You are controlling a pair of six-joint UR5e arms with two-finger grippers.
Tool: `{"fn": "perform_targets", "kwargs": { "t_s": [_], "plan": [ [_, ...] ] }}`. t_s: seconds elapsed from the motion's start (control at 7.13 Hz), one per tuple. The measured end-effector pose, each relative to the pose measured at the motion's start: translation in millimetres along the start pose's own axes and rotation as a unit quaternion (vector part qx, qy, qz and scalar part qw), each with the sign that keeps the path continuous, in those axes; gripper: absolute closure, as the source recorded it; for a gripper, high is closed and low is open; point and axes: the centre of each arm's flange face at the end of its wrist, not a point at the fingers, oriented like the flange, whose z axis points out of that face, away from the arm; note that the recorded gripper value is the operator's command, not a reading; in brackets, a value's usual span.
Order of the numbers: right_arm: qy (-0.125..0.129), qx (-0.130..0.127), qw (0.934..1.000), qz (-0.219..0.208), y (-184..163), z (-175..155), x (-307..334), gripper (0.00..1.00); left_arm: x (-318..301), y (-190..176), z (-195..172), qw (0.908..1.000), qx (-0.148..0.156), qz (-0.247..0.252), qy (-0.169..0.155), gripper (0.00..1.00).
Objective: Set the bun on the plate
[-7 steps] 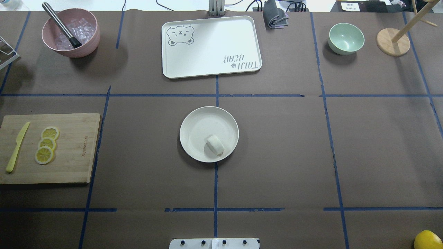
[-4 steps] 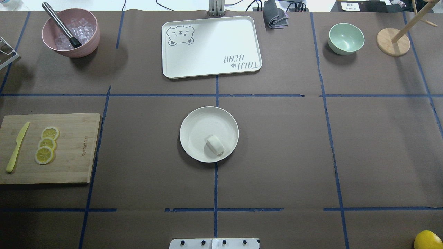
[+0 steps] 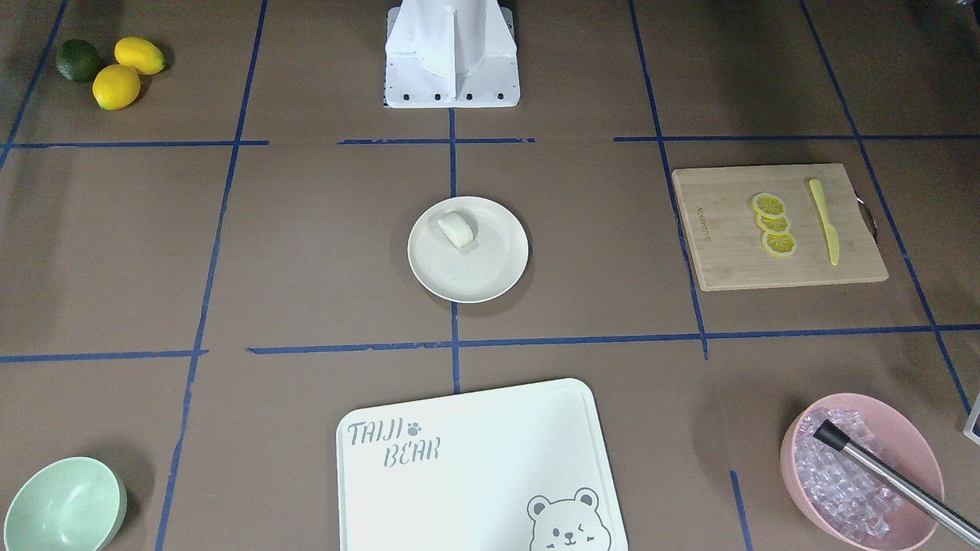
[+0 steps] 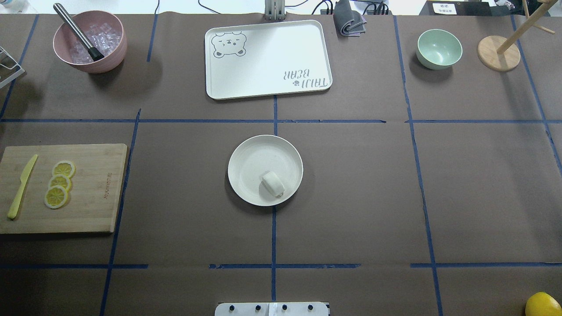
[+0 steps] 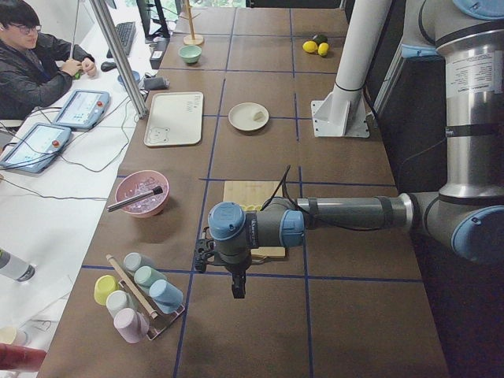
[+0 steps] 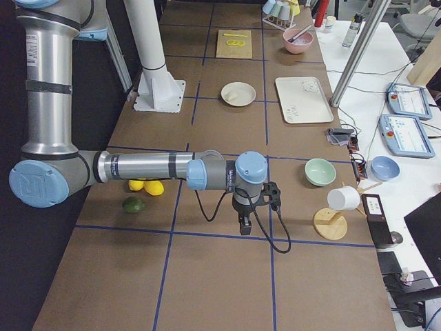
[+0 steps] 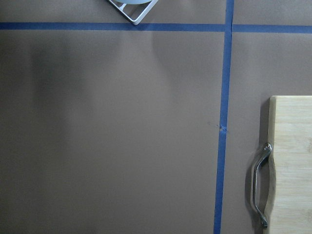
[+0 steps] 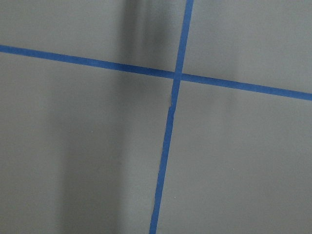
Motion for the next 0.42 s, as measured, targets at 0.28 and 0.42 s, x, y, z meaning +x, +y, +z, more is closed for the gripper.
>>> {"fn": "perform_targets", "kwargs": {
  "t_s": [0.28,0.42],
  "plan": [
    [0.000,-0.001,1.0000,0.000,0.1,0.8,0.3,0.00,-0.5,0.6,0.6,1.0000,-0.001,0.000,0.000,0.00],
    [0.000,-0.001,1.0000,0.000,0.1,1.0,0.3,0.00,-0.6,0.6,0.7,1.0000,-0.001,0.000,0.000,0.00]
  ]
}}
